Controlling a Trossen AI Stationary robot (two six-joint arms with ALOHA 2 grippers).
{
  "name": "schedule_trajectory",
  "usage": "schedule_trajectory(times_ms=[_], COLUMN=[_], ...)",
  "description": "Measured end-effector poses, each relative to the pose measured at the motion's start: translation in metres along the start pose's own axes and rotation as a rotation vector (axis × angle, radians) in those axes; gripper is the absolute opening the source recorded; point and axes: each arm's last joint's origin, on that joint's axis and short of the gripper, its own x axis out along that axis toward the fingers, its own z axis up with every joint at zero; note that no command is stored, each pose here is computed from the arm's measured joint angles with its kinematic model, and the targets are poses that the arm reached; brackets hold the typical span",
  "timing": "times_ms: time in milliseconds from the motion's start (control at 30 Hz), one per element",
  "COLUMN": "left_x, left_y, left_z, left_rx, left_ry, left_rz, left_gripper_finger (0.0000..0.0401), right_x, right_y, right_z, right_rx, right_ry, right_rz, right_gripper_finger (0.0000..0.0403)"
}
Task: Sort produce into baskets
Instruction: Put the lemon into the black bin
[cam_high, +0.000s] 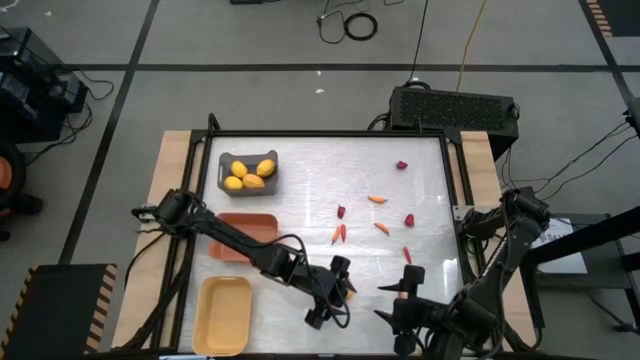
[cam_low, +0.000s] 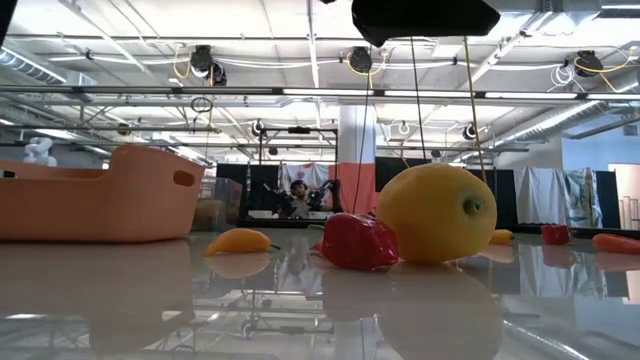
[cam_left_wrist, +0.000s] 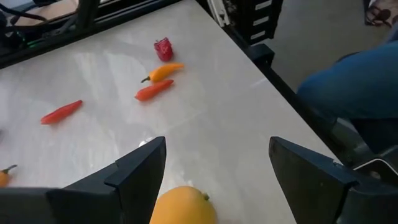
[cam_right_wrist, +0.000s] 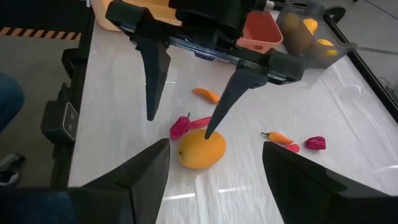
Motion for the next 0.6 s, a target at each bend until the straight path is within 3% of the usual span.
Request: schedule_trajectory(times_ms=[200,367,600], left_x=[0.000,0.000,0.000], left_y=[0.000,0.000,0.000], left_z=[0.000,0.000,-0.002], left_rx=[0.006,0.006,0.008], left_ry=[0.001,0.005,0.023], left_rz=[0.000,0.000,-0.010], left_gripper_finger=[0.0293,0.0293,0.0293], right_x=[0.001,0.016,0.027], right_y=[0.001,-0.002,-0.006], right_z=[-0.002,-0.028,-0.048], right_rx=[0.001,-0.058,-0.049], right_ry=[0.000,0.040,0.067], right_rz=[0.002,-0.051,-0.084], right_gripper_finger=[0.0247,0.0242,0.0178])
